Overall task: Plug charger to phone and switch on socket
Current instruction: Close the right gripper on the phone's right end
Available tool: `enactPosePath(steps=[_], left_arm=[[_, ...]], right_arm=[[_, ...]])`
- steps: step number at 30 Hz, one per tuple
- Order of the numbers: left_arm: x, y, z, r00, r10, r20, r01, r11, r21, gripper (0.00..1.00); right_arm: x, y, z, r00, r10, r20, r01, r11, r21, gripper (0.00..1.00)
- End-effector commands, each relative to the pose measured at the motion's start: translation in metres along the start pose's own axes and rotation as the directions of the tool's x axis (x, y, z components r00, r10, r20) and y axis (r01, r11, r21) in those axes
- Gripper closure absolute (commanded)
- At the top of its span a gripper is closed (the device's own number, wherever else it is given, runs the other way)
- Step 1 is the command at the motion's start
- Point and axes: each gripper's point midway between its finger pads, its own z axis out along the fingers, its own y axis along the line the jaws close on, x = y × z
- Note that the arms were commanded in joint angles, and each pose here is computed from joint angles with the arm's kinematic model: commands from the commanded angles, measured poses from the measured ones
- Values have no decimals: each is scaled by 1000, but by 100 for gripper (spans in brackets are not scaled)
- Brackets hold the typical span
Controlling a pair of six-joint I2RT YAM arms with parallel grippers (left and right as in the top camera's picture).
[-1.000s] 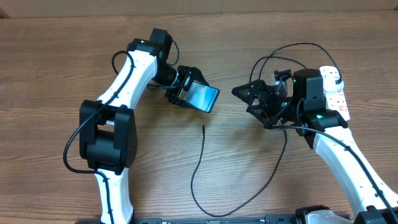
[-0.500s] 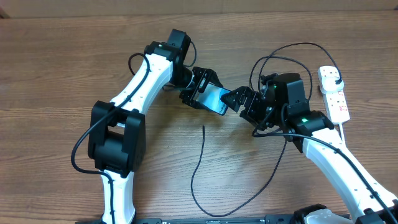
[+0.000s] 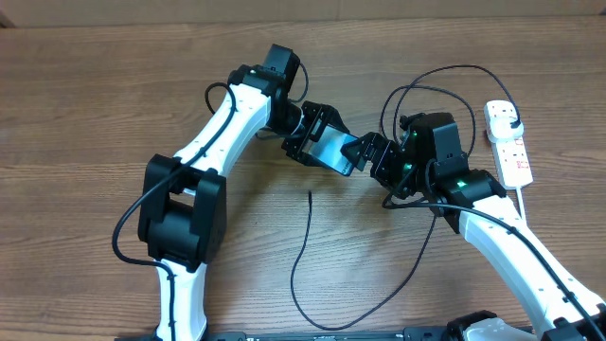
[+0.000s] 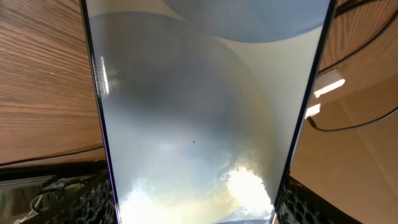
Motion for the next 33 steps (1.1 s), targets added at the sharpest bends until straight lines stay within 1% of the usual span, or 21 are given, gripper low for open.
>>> enactPosePath(steps=[1, 6, 11, 16, 17, 23, 28, 33], left_arm=[[38, -21, -13, 996, 81, -39, -79, 995, 63, 96], [44, -25, -6, 993, 107, -40, -104, 992, 69, 96], [43, -23, -2, 995, 95, -13, -94, 994, 52, 96], [45, -22, 1, 998, 68, -12, -67, 997, 46, 96], [44, -22, 1, 998, 66, -8, -66, 997, 45, 96], [41, -21, 4, 998, 60, 26, -61, 998, 34, 96], [44, -19, 8, 998, 59, 32, -60, 998, 24, 96], [47, -18, 11, 998, 62, 28, -62, 998, 19, 96]], right_arm=[[-7, 1, 2, 1000, -1, 20, 1, 1000, 16, 7], [-4, -9, 13, 1000, 17, -6, -17, 999, 45, 12], [-5, -11, 15, 1000, 17, -4, -17, 999, 51, 20], [-8, -20, 15, 1000, 16, 20, -18, 995, 98, 27], [-8, -21, 14, 1000, 14, 24, -16, 994, 105, 31], [-11, -25, 14, 999, -13, 37, 8, 992, 128, 41], [-11, -26, 14, 999, -34, 39, 29, 991, 132, 46], [-12, -24, 14, 997, -62, 39, 56, 990, 129, 47]])
